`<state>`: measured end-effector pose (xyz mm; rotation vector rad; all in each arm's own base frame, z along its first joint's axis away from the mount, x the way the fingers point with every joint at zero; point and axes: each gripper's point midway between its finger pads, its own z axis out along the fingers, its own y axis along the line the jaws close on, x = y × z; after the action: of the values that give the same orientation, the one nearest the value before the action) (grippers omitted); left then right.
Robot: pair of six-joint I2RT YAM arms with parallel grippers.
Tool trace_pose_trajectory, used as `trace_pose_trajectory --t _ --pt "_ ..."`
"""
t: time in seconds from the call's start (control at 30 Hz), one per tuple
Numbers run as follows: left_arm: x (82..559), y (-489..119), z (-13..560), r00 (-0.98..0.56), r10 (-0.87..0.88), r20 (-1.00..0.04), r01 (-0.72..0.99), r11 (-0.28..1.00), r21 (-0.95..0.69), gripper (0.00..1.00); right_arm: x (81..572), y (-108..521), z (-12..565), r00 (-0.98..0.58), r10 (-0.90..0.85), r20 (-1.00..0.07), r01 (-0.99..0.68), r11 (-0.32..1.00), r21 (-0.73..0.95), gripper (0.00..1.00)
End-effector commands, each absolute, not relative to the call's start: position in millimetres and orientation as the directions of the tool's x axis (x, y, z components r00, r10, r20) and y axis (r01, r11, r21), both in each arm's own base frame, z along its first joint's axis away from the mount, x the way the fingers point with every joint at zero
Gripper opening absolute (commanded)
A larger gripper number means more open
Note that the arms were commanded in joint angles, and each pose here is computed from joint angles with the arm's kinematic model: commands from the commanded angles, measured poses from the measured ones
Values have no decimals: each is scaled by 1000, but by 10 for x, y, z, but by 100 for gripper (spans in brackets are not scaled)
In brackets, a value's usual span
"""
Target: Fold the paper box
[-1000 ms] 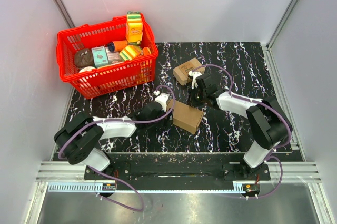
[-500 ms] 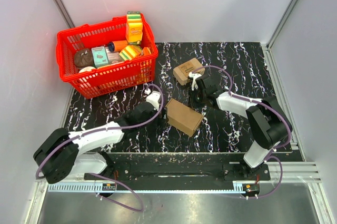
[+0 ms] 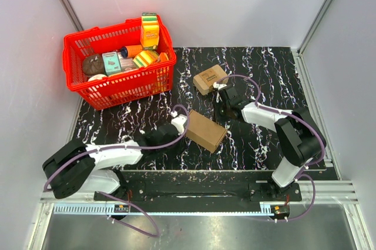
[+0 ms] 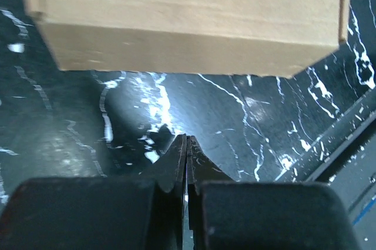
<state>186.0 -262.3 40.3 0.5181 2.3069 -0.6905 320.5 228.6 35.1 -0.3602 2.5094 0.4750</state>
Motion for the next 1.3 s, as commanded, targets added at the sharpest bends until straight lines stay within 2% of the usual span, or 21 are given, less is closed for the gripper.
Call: trace_pose_trajectory --t 0.0,0.27,0.63,0.83,1.03,1.27 --pt "1771 -2950 528 -696 141 -704 563 716 -413 0 3250 2164 413 -813 -130 -568 -287 938 197 21" --pt "1774 -3240 500 -718 145 -681 551 716 -428 0 3101 2045 299 -852 -152 -501 -266 950 164 19" --pt "1781 -3567 416 -736 167 -656 553 707 -440 0 2753 2116 217 -919 -70 -389 -194 938 288 14" --pt "1772 -3604 411 -738 167 -653 553 705 -444 0 2538 2214 161 -946 -31 -322 -154 920 362 9" --pt "1855 -3544 415 -727 149 -670 531 740 -412 0 2407 2276 138 -959 6 -283 -110 912 395 8" --pt "1905 -3280 426 -717 130 -684 480 805 -350 0 2389 1916 114 -954 41 -296 -30 973 230 9"
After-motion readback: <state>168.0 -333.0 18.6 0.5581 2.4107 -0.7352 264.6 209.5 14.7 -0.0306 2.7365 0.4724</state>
